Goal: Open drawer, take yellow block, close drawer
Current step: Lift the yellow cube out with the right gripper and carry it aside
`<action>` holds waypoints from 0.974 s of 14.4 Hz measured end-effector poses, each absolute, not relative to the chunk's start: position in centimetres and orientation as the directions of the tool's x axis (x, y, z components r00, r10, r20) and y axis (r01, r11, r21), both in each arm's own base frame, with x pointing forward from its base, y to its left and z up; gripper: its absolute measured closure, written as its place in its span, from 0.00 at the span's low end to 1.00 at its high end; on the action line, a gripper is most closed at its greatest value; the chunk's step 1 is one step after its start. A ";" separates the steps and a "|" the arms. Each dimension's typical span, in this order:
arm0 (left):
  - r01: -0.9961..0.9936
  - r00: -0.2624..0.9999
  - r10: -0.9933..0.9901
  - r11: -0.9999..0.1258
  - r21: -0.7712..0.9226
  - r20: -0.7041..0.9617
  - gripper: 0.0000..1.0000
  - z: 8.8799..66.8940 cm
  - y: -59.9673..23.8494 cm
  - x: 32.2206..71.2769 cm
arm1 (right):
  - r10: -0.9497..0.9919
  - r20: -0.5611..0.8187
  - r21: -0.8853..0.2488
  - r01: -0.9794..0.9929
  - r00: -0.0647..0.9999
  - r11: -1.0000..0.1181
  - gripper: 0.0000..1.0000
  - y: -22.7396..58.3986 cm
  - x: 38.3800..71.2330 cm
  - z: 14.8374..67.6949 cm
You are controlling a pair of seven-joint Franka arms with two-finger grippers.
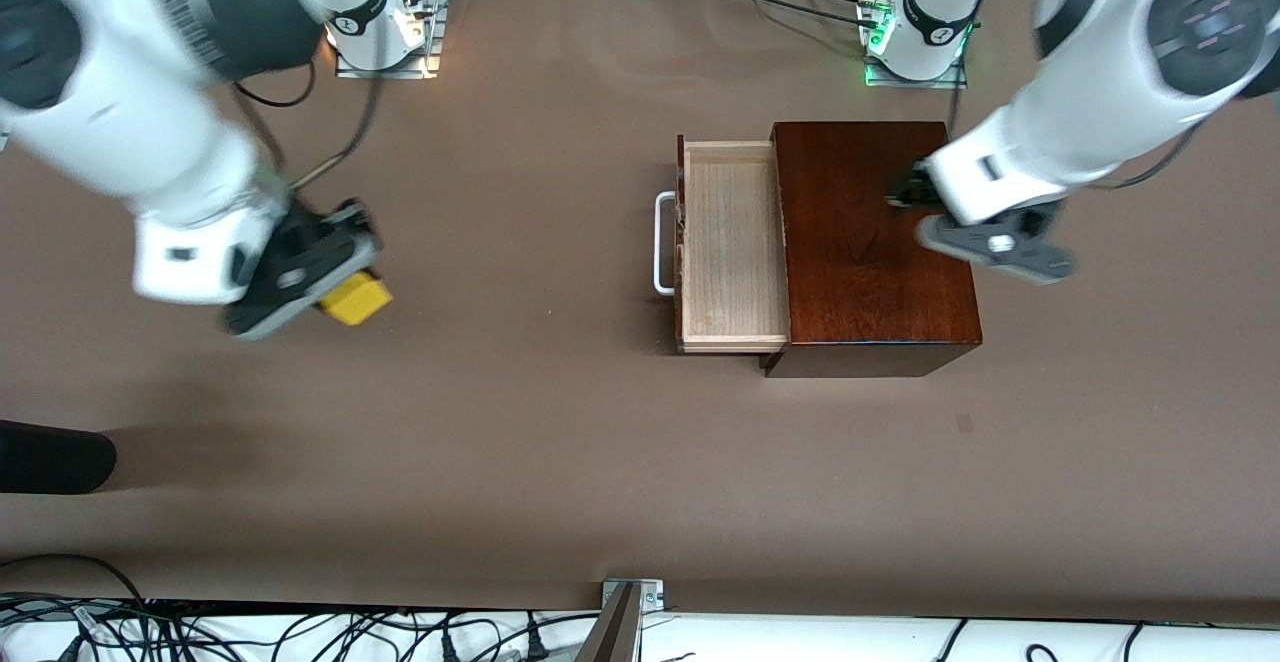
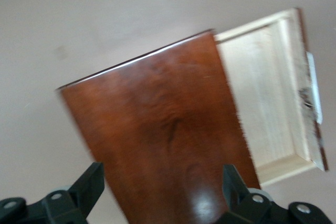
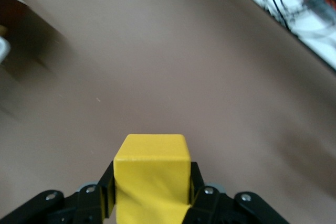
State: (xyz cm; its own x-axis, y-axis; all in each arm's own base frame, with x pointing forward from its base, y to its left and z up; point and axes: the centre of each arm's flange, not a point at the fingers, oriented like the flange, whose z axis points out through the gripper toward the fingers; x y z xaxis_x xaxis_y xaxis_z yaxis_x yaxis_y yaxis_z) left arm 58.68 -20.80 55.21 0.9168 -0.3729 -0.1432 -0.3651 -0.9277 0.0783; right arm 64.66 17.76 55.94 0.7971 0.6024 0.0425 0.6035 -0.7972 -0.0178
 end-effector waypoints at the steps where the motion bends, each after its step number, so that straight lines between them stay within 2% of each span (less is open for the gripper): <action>1: -0.401 0.900 -0.412 -0.911 0.098 -0.143 0.00 54.5 -22.4 59.0 | 0.575 0.016 -0.032 0.575 0.818 -0.818 0.45 15.4 64.9 54.6; 6: -0.615 0.759 -0.634 -0.773 0.159 -0.149 0.00 51.3 -29.4 58.6 | 0.469 -0.049 -0.056 0.466 0.882 -0.883 0.45 7.2 64.7 46.3; 14: -0.664 0.710 -0.691 -0.720 0.199 -0.132 0.00 51.3 -30.5 58.4 | 0.226 -0.075 -0.042 0.224 0.971 -0.974 0.45 5.4 60.1 32.3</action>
State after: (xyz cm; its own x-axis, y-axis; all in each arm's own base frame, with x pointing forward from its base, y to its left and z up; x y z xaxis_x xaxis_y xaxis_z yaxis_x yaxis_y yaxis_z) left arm 58.40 -30.47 51.30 0.7103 -0.6915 -0.1320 -0.6644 -0.7204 0.1987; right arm 60.15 5.40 32.27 0.9711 0.2264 -0.0755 0.2238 -0.9737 -0.0416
